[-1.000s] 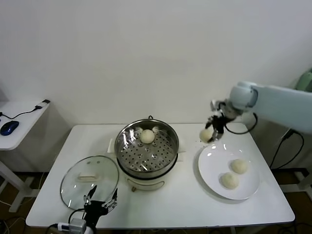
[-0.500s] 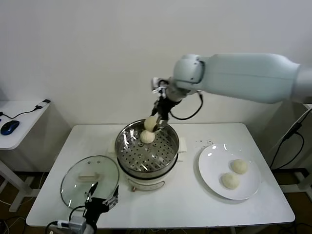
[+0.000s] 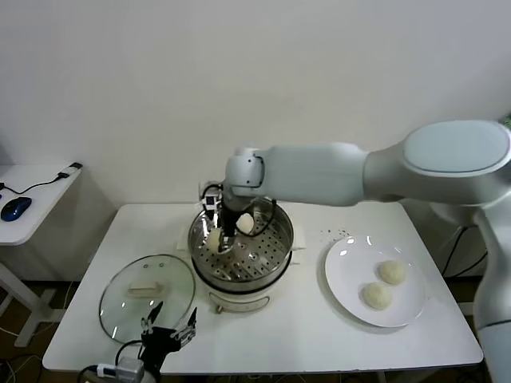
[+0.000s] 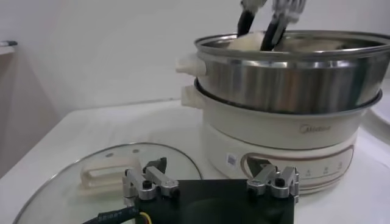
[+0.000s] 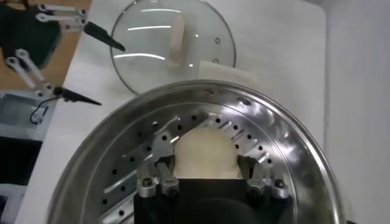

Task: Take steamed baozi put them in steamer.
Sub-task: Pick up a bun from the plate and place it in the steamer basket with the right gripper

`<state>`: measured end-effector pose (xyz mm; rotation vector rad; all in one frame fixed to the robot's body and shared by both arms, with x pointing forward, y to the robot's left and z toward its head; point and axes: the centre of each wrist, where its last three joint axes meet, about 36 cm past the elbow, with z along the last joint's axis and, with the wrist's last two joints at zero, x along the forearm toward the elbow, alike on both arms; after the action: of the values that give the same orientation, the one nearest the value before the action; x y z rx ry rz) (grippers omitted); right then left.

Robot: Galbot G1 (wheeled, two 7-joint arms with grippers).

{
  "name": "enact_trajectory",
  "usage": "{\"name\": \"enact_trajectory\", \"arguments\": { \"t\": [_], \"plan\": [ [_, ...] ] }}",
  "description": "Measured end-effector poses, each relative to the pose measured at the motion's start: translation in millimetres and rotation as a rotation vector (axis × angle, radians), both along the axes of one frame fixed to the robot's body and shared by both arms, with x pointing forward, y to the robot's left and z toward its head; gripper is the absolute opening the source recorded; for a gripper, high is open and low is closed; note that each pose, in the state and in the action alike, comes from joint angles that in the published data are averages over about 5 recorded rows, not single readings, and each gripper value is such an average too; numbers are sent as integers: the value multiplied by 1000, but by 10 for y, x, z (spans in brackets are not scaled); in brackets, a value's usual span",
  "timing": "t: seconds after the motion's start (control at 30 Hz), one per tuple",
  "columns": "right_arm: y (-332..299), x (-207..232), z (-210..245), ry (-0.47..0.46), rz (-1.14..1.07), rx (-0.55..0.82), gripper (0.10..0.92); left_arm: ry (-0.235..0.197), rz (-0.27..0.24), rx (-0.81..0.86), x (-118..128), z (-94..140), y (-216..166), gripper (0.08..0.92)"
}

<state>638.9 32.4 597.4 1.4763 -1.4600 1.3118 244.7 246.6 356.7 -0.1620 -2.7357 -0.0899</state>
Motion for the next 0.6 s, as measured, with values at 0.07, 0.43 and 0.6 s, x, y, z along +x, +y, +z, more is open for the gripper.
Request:
{"name": "enact_trajectory", "arguments": {
  "t": [0.07, 0.43, 0.6],
  "plan": [
    [41, 15, -84, -3, -5, 0, 690, 0, 1, 1, 5, -5, 1, 823],
    [9, 96, -55, -4, 23, 25, 822, 2, 4, 3, 10, -12, 11, 823],
    [-305, 211, 324, 13, 71, 36, 823, 7, 2, 6, -11, -15, 14, 823]
  ]
}}
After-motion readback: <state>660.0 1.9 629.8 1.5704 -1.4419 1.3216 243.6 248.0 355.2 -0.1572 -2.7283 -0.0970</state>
